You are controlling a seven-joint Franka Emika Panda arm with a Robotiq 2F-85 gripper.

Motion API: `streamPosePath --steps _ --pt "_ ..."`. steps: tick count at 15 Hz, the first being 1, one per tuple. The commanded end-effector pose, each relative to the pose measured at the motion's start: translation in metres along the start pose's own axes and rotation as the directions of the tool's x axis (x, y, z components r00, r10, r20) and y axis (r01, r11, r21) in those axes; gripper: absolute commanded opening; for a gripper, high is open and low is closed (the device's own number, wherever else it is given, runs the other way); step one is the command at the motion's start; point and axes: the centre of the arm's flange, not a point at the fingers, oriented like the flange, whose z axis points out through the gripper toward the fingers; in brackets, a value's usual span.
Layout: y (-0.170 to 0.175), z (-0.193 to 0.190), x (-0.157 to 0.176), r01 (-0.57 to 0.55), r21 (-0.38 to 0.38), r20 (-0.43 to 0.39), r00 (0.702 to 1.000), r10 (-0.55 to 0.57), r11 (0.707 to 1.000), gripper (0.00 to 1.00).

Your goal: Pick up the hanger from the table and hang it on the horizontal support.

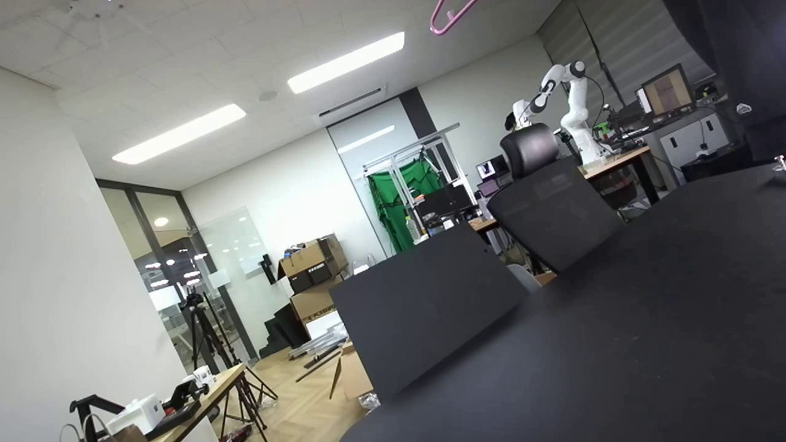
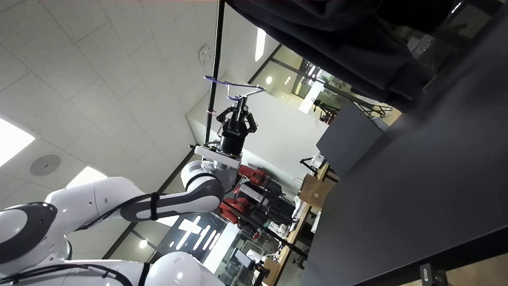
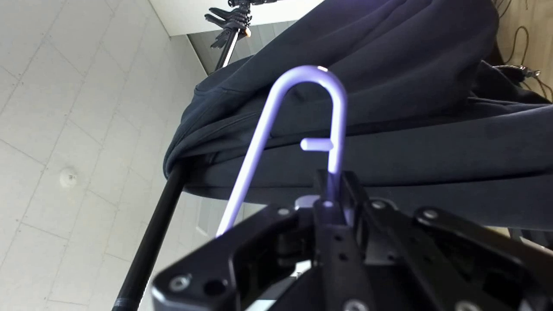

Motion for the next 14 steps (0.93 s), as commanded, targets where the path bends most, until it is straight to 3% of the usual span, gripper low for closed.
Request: streamPosePath --steps 1,14 --pt "0.003 0.011 0.017 -0.004 -0.029 0.000 1.000 0.004 1.000 0.02" --pt "0.024 0.024 0.033 -0.034 -0.091 0.005 0.999 0.034 0.995 0.02"
